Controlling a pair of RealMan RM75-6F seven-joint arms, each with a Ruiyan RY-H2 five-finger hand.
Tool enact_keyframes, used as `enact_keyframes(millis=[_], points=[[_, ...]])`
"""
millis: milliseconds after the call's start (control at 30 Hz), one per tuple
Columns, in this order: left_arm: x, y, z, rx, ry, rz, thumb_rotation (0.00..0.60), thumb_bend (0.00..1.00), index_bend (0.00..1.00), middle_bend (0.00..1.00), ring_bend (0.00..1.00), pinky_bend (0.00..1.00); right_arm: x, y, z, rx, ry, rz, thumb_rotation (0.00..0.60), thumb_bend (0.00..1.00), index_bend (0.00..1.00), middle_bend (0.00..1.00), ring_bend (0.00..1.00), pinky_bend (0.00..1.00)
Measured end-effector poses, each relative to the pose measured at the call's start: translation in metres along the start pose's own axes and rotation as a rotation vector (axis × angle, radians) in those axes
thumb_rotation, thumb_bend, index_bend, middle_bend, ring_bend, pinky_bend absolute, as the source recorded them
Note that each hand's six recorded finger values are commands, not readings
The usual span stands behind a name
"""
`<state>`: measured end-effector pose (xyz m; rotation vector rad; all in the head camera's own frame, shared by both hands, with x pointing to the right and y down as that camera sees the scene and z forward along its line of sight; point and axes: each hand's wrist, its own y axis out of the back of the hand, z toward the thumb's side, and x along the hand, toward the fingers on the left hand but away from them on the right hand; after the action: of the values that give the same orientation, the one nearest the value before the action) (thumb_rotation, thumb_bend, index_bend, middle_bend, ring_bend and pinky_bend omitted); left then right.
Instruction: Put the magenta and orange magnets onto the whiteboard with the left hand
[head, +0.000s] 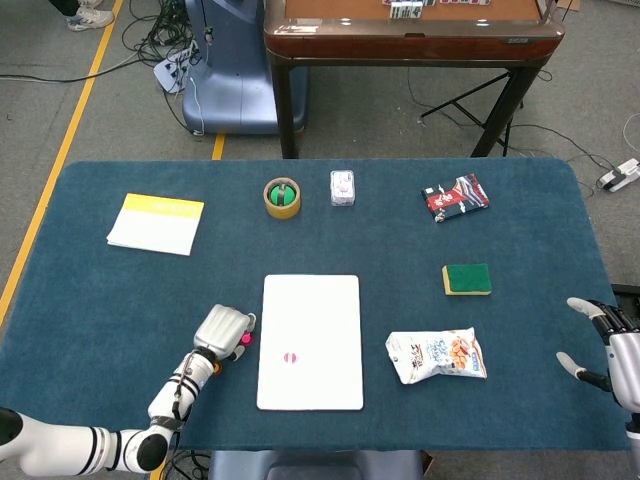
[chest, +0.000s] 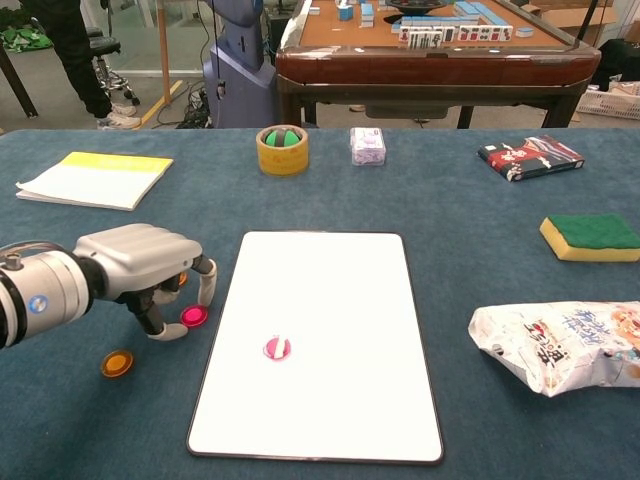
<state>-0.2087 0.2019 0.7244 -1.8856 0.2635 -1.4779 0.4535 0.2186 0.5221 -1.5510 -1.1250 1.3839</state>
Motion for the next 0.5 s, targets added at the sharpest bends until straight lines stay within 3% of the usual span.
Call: enact_keyframes(millis=[500], points=[[0.0002,0.0023,0.0039,-0.013,-0.011,0.010,0.600,0.31,0.63,1.00,1.00,1.00,-0.0001,0.0002,-0.0001,-0.002,0.000,0.000,0.600,0.06,0.26,0.31,0.30,0.42]])
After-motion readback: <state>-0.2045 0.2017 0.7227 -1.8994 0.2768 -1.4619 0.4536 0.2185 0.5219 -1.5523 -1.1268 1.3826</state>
